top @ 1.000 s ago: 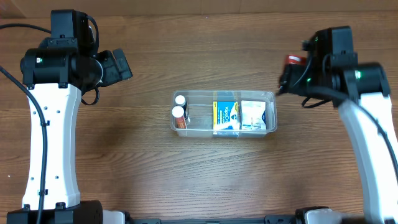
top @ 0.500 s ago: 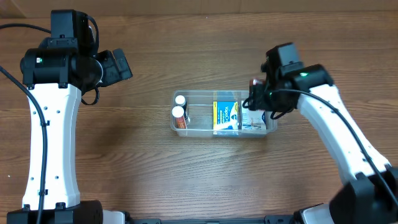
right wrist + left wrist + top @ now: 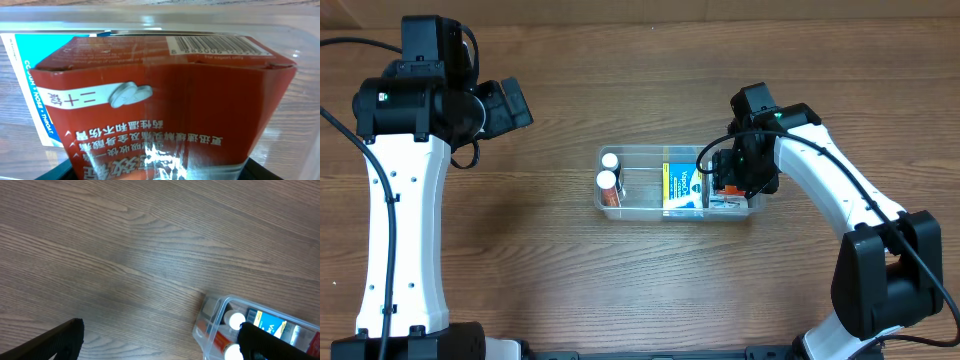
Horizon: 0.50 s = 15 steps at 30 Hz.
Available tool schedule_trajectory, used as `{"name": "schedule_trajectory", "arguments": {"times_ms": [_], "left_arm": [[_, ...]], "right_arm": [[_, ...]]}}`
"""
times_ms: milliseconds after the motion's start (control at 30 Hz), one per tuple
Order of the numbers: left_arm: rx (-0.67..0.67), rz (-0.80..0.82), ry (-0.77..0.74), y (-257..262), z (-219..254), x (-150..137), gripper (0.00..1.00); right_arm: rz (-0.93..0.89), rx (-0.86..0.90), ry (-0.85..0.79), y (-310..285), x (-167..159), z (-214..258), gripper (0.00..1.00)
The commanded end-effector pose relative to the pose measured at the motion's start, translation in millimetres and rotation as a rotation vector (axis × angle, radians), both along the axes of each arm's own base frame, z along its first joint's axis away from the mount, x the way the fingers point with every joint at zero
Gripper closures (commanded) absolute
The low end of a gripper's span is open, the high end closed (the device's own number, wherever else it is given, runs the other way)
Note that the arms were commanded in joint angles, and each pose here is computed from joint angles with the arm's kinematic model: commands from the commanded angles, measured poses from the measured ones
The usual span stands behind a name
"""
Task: Pack container
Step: 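Lift the red box and carry it over the container, then lower the red box into the container's right end and release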
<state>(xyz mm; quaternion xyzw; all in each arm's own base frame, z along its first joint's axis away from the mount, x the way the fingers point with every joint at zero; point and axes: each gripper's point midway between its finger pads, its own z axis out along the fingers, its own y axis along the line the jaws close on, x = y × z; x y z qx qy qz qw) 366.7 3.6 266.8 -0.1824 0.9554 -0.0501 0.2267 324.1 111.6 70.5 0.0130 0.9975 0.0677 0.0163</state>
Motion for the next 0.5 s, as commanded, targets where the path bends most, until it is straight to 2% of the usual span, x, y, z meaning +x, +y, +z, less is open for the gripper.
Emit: {"name": "schedule_trajectory", "arguments": {"times_ms": [0, 100, 167, 233, 400, 467], "left_arm": [[0.019, -0.009, -0.010, 3, 2, 2, 0.00], [0.019, -0.009, -0.011, 3, 2, 2, 0.00], [0.018, -0.009, -0.010, 3, 2, 2, 0.00], [0.018, -0.009, -0.010, 3, 2, 2, 0.00], [0.018, -0.009, -0.010, 3, 2, 2, 0.00], [0.018, -0.009, -0.009, 3, 2, 2, 0.00]], "right_arm": [[0.007, 0.011, -0.005, 3, 0, 2, 0.31], [0.007, 0.009, 0.004, 2, -2, 1, 0.25], [0.007, 0.007, 0.009, 2, -4, 1, 0.12], [0.007, 0.007, 0.009, 2, -4, 1, 0.09], [0.007, 0.008, -0.010, 2, 1, 6, 0.14], [0.007, 0.015, -0.037, 4, 6, 14, 0.23]]}}
